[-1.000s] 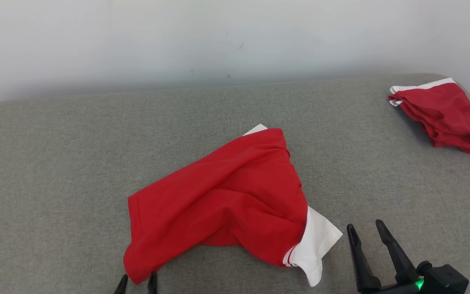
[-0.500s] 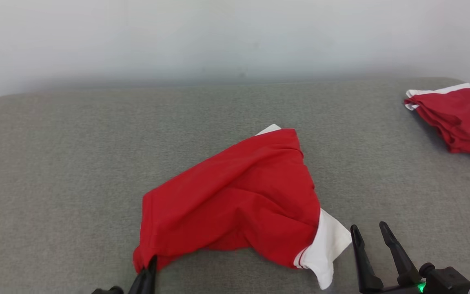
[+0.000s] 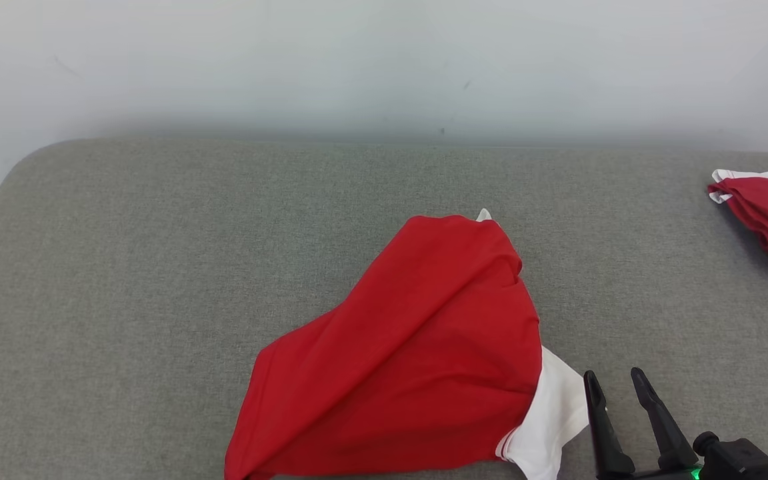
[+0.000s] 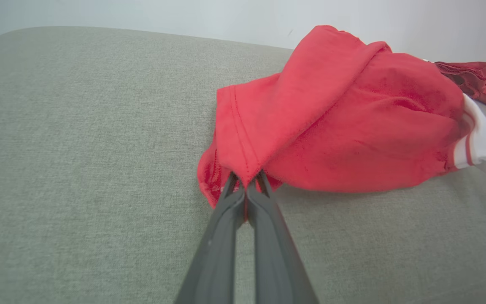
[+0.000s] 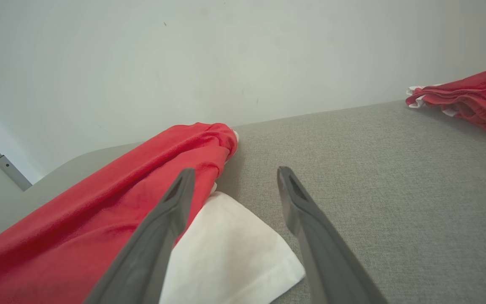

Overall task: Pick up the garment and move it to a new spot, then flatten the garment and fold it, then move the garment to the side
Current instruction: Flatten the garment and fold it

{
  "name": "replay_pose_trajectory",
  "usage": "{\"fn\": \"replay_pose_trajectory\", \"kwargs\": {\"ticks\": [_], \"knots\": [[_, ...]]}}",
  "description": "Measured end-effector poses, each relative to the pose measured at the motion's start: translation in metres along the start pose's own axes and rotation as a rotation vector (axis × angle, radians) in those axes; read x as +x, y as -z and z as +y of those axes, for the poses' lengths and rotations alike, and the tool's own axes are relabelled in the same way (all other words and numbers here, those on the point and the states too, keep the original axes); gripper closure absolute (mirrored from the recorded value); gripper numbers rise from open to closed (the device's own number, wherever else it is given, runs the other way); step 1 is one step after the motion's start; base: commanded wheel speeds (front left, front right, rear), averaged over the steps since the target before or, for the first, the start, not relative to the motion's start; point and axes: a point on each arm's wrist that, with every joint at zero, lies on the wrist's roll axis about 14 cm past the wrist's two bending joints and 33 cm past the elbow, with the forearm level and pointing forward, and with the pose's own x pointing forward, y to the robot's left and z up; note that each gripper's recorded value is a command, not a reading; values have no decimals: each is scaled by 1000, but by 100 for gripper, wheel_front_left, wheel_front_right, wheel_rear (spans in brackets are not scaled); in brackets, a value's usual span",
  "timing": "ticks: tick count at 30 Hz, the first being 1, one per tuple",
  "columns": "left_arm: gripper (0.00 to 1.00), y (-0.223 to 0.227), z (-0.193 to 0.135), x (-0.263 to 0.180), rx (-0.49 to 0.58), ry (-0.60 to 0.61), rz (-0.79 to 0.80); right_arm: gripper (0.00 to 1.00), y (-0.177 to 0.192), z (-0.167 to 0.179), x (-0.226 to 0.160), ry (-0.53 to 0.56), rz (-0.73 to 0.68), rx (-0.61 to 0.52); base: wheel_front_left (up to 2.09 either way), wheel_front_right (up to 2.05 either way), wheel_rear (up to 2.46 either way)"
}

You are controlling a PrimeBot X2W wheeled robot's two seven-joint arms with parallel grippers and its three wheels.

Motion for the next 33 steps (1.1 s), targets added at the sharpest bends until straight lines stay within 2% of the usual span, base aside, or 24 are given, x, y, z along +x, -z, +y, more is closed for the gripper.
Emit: {"fn": "replay_pose_trajectory", "kwargs": {"ticks": [7,15,18,26,27,28,29,33], "knots": [[100,-21,-16,21,22,79,-54,0,0,-6,-5,19,3,-6,0,0,0],[100,-59,-19,88,151,183,-103,0,-2,-22,-7,69,-1,-14,0,0,0],[100,-61,-15,109,185,196,-83,0,-1,-30,-9,96,1,-13,0,0,0],[100,-58,-8,153,191,197,-38,0,6,-58,-21,201,24,-5,0,0,0],[87,-56,-7,156,192,197,-31,0,8,-60,-21,209,28,-4,0,0,0],[31,-55,-7,159,192,195,-25,0,10,-62,-22,215,33,-1,0,0,0],[0,-52,-5,161,191,192,-17,0,12,-63,-23,219,39,1,0,0,0],[0,-53,-5,159,169,177,-27,0,14,-61,-20,214,43,4,0,0,0]]}}
